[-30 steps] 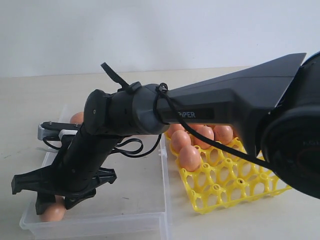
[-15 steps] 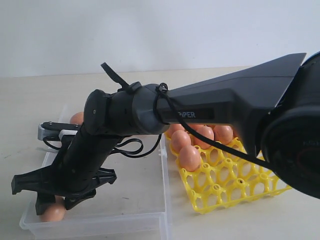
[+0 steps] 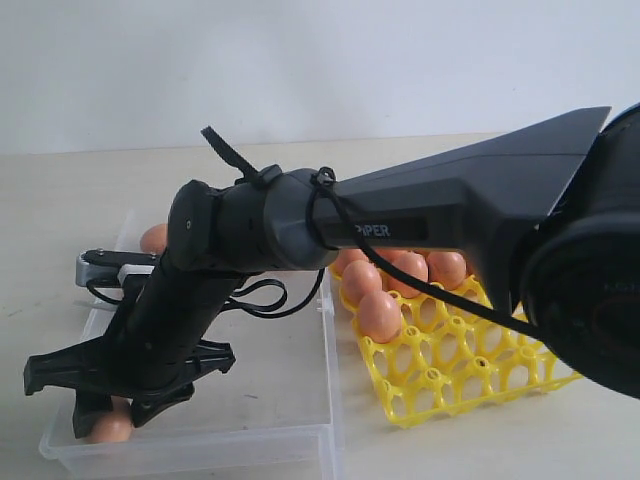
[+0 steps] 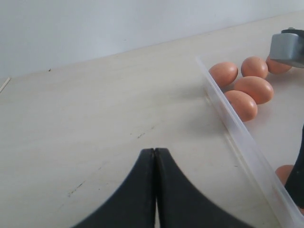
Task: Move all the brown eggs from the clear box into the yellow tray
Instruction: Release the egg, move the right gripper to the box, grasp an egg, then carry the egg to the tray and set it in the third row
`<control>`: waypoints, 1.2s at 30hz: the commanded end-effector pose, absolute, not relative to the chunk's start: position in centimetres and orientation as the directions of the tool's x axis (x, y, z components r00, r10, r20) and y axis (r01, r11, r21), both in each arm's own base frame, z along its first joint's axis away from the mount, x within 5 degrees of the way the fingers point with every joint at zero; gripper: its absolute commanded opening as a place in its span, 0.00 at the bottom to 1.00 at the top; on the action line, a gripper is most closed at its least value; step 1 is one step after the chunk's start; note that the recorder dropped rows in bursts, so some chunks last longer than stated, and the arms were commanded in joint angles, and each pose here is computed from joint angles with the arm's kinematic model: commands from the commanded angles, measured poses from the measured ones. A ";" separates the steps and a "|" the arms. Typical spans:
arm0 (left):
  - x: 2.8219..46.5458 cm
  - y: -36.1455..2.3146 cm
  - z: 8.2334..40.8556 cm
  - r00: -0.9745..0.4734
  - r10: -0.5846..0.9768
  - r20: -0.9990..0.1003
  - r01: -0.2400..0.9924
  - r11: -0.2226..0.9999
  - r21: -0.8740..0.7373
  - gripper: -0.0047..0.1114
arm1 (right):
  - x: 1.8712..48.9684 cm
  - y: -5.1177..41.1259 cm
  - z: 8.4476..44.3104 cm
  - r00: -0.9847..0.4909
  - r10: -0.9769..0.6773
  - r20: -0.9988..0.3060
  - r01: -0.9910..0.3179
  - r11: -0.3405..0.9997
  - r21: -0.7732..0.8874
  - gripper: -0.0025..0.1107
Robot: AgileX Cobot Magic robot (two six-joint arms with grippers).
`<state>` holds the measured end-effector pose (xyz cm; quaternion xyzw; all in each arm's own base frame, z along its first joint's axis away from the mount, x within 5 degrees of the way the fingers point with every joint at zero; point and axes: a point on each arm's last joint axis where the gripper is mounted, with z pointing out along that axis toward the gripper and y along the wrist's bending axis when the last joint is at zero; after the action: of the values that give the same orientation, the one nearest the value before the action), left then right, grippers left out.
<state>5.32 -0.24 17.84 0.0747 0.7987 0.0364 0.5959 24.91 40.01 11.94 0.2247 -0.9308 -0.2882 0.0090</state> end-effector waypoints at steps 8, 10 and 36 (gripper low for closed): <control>5.3 -0.3 18.1 -0.262 0.150 -0.953 0.071 0.988 0.136 0.04 | 26.8 38.7 15.3 -0.857 -0.321 -0.403 -0.496 0.727 0.475 0.02; 5.3 -0.3 18.1 -0.262 0.150 -0.953 0.071 0.988 0.136 0.04 | 27.4 37.6 16.2 -0.805 -0.286 -0.519 -0.533 0.733 0.423 0.02; 5.3 -0.3 18.1 -0.262 0.150 -0.953 0.071 0.988 0.136 0.04 | 22.8 12.8 16.3 -0.405 -0.126 -0.906 -0.305 0.952 0.004 0.02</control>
<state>5.32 -0.24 17.84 0.0747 0.7987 0.0364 0.5959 23.09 13.88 16.56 0.1319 -0.8380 -0.1007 -0.5198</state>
